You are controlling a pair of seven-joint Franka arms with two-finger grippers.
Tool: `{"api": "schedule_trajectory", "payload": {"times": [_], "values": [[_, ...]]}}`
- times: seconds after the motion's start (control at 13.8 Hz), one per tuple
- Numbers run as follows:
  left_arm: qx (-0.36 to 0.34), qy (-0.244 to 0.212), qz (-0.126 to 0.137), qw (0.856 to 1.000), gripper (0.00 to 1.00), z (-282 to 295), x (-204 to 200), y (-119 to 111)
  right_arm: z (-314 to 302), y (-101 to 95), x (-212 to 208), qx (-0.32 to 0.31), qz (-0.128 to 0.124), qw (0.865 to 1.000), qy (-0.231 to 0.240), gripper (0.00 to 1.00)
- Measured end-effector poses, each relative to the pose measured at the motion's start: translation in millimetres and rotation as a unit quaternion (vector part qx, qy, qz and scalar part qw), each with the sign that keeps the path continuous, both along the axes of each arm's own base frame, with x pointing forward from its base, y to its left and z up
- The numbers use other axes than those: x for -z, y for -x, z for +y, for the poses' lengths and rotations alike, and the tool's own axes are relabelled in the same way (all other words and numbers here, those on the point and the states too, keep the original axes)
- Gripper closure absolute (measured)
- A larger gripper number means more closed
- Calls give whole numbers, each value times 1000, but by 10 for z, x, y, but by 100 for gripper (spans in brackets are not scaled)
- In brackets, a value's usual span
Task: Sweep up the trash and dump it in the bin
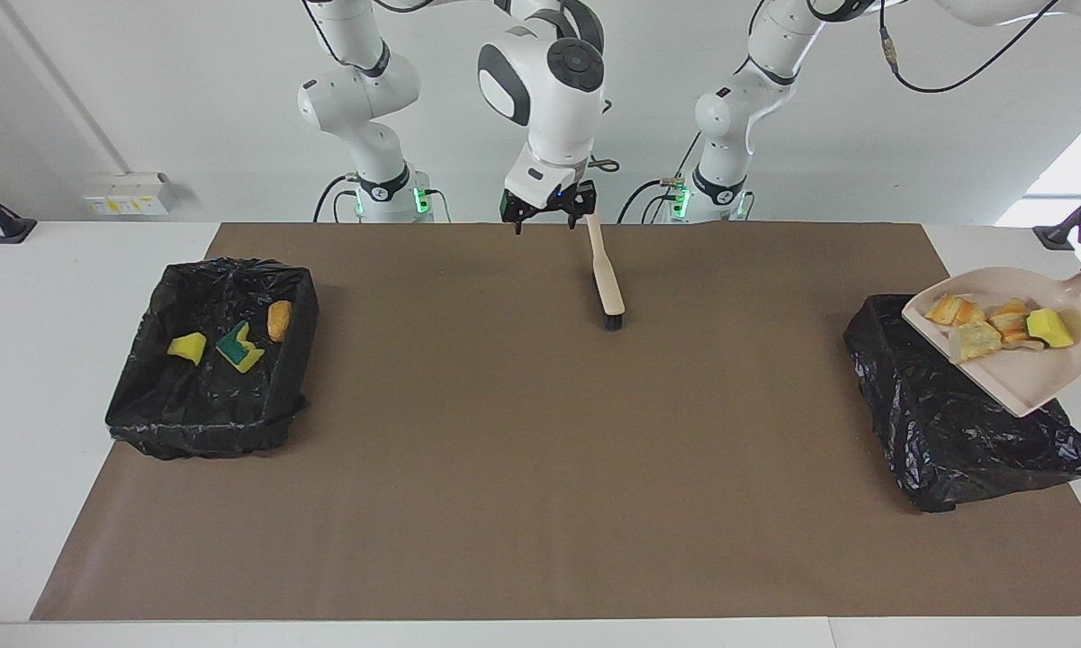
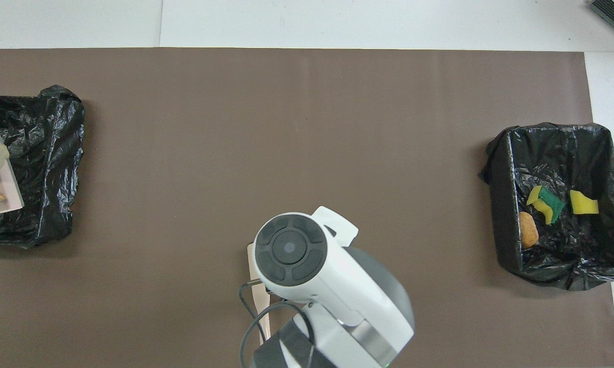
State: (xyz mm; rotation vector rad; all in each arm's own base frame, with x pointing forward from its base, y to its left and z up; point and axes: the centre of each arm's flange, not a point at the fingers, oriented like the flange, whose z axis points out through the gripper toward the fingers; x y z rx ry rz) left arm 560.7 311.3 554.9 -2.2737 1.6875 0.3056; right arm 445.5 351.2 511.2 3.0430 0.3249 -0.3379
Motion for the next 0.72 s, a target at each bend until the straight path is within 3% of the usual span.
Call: {"api": "schedule_trajectory", "payload": {"times": [0.43,0.72], "values": [[70,-107,53,990,67,-349,37,-244,-1475,-794,-414,-66,11,997,-23,0],[94,-139,68,983,67,-492,103,-346,-2237,-1044,-461,-86,3,996,-5,0]]}}
